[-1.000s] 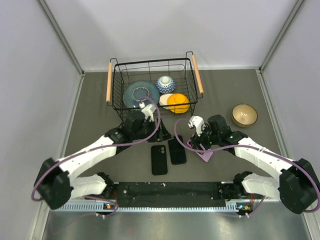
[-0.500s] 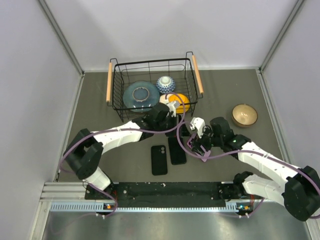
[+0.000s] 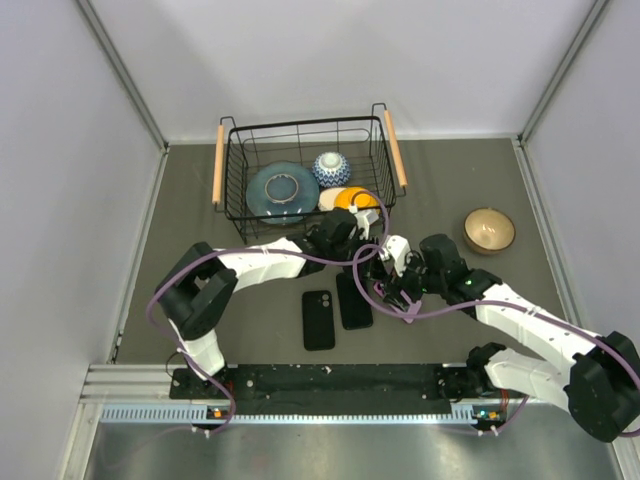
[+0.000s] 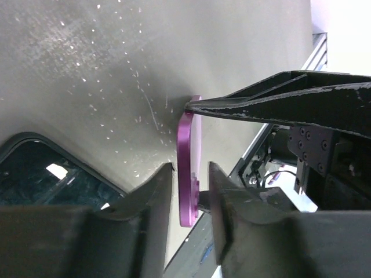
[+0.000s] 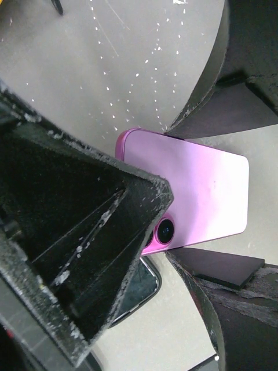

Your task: Put the phone into the phone case

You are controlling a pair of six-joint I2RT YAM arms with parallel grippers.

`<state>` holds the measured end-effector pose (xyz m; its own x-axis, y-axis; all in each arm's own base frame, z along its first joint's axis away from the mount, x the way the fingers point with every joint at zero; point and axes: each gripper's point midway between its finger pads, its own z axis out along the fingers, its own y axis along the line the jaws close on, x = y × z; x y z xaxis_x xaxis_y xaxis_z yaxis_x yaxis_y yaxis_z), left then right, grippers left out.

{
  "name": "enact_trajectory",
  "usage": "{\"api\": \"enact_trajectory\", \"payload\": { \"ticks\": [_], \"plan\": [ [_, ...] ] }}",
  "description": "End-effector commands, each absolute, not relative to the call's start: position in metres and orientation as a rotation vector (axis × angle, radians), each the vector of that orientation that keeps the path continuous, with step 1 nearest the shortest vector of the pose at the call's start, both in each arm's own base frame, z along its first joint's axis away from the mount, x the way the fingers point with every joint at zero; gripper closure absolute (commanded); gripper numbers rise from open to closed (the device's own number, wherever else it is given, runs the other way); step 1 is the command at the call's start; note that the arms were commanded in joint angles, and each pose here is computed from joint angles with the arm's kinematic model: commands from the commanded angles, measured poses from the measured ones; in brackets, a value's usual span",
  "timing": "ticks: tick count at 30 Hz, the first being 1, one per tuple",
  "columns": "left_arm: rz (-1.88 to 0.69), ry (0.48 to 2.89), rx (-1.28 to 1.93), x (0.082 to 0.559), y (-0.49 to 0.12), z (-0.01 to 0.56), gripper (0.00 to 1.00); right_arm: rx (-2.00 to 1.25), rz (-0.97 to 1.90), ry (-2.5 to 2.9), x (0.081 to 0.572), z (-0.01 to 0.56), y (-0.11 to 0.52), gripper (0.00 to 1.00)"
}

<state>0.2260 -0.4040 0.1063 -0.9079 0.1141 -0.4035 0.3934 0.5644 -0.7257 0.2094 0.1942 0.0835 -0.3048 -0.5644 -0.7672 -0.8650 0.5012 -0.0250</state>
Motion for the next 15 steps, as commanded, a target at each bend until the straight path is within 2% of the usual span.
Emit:
{"api": "enact_trajectory", "payload": {
  "ticks": [1, 2, 5, 7, 9, 10, 15],
  "plan": [
    [-1.369, 2.398, 0.498, 0.228, -0.420, 0.132, 0.71, -1.140, 0.480, 1.913, 0.223, 0.102, 0.201, 0.49],
    [-1.377, 2.407, 0.499, 0.226, -0.421, 0.131, 0.81, -1.142, 0.476, 1.911, 0.223, 0.103, 0.201, 0.47],
    [-1.417, 2.418, 0.486, 0.222, -0.422, 0.133, 1.00, -1.150, 0.466, 1.904, 0.223, 0.105, 0.202, 0.40],
    [-1.441, 2.421, 0.467, 0.219, -0.422, 0.136, 1.00, -1.139, 0.445, 1.913, 0.225, 0.107, 0.198, 0.37],
    [-1.467, 2.420, 0.461, 0.217, -0.423, 0.140, 1.00, -1.112, 0.429, 1.911, 0.228, 0.113, 0.197, 0.25],
    [-1.469, 2.421, 0.456, 0.217, -0.423, 0.140, 1.00, -1.097, 0.435, 1.916, 0.228, 0.117, 0.197, 0.01],
    [-1.490, 2.408, 0.449, 0.218, -0.425, 0.155, 1.00, -1.027, 0.391, 1.923, 0.235, 0.136, 0.191, 0.01]
  ]
}}
